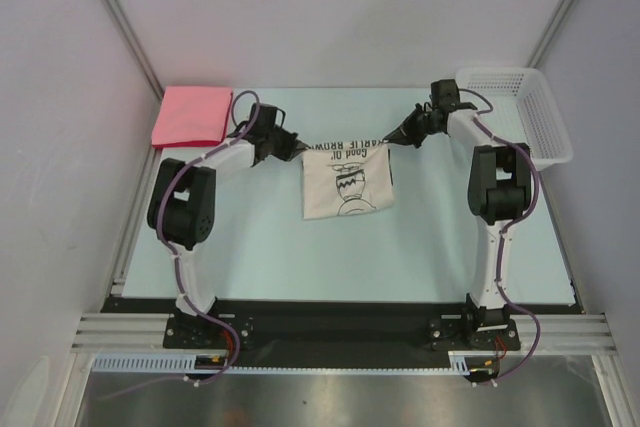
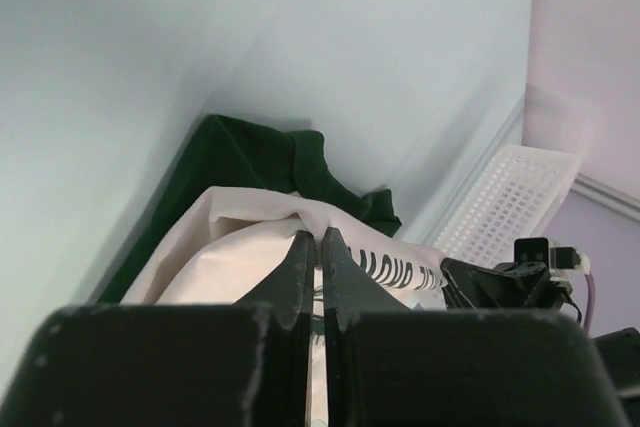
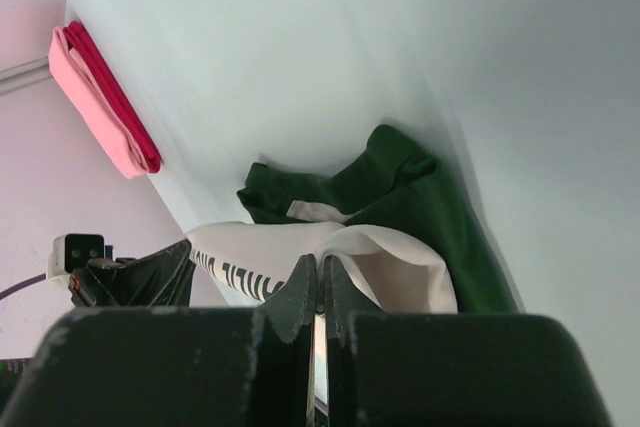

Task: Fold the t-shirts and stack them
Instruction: Fold the tshirt

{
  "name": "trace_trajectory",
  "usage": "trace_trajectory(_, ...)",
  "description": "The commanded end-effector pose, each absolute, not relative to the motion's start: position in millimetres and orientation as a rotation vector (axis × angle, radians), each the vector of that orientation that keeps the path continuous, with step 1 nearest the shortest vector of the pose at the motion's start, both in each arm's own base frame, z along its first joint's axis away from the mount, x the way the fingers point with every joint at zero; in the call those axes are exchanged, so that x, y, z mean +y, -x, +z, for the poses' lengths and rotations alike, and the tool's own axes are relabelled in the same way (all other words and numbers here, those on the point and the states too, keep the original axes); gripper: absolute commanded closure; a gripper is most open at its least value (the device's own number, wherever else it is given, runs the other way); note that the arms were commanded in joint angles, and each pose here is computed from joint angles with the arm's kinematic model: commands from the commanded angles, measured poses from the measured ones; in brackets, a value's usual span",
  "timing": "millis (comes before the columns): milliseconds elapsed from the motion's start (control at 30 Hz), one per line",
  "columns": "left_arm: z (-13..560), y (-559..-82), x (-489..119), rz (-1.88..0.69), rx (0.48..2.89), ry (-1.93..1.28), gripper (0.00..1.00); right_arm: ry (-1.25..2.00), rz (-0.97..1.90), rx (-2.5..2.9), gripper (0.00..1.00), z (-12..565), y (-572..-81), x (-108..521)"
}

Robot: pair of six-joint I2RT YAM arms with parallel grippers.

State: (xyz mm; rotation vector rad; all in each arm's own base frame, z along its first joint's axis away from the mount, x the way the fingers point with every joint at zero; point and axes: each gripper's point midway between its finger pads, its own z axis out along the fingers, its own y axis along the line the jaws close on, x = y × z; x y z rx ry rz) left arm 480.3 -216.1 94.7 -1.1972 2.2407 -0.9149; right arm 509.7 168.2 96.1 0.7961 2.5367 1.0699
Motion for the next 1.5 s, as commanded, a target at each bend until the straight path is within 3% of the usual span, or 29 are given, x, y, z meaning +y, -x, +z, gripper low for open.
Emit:
trace_trajectory(0,110,-502,-219,-0.963,2.205,1.118,1.0,-0.765,1.086,2.486,1.0,104,-528,157)
trace_trajectory(567,80,-506,-212,-0.879,2.272,1.134,1.0,-0.758,1.109,2.53,0.98,73,-540,151)
trace_trajectory(633,80,-510,-217,-0.902,2.285,1.101,0.95,-0.757,1.097,2.541,0.97,67,-541,149)
trace_trajectory(733,84,-519,-220,-0.89,2.304,0.96,0.79,-0.702,1.106,2.547,0.79,63,-543,148)
trace_trajectory(767,91,-522,-215,-0.843,2.297,0.881,0.74,-0.667,1.086,2.528,0.67,72,-552,144)
trace_trajectory(800,99,-523,-211,-0.808,2.296,0.84,0.65,-0.662,1.052,2.569,0.63,71,-547,140)
trace_trajectory(867,111,-521,-199,-0.706,2.297,0.728,0.59,-0.55,0.915,2.58,0.52,77,-552,124)
trace_trajectory(967,142,-511,-185,-0.625,2.244,0.632,0.54,-0.448,0.839,2.547,0.46,115,-549,113)
trace_trajectory(1067,168,-498,-202,-0.73,2.212,0.508,0.53,-0.401,0.893,2.557,0.47,140,-520,122)
trace_trajectory(1133,184,-488,-235,-0.862,2.182,0.368,0.53,-0.376,0.937,2.601,0.46,132,-491,136)
trace_trajectory(1200,206,-487,-272,-1.025,2.072,0.208,0.53,-0.303,1.083,2.52,0.48,162,-474,156)
trace_trajectory(1233,205,-479,-293,-1.129,2.061,0.136,0.53,-0.333,1.151,2.577,0.5,143,-450,164)
trace_trajectory(1300,225,-475,-325,-1.299,1.92,0.063,0.54,-0.275,1.295,2.51,0.57,161,-434,179)
trace_trajectory(1433,212,-471,-374,-1.497,1.846,0.021,0.62,-0.216,1.32,2.524,0.66,150,-409,185)
trace_trajectory(1467,186,-475,-383,-1.522,1.891,0.058,0.64,-0.215,1.336,2.532,0.7,145,-405,185)
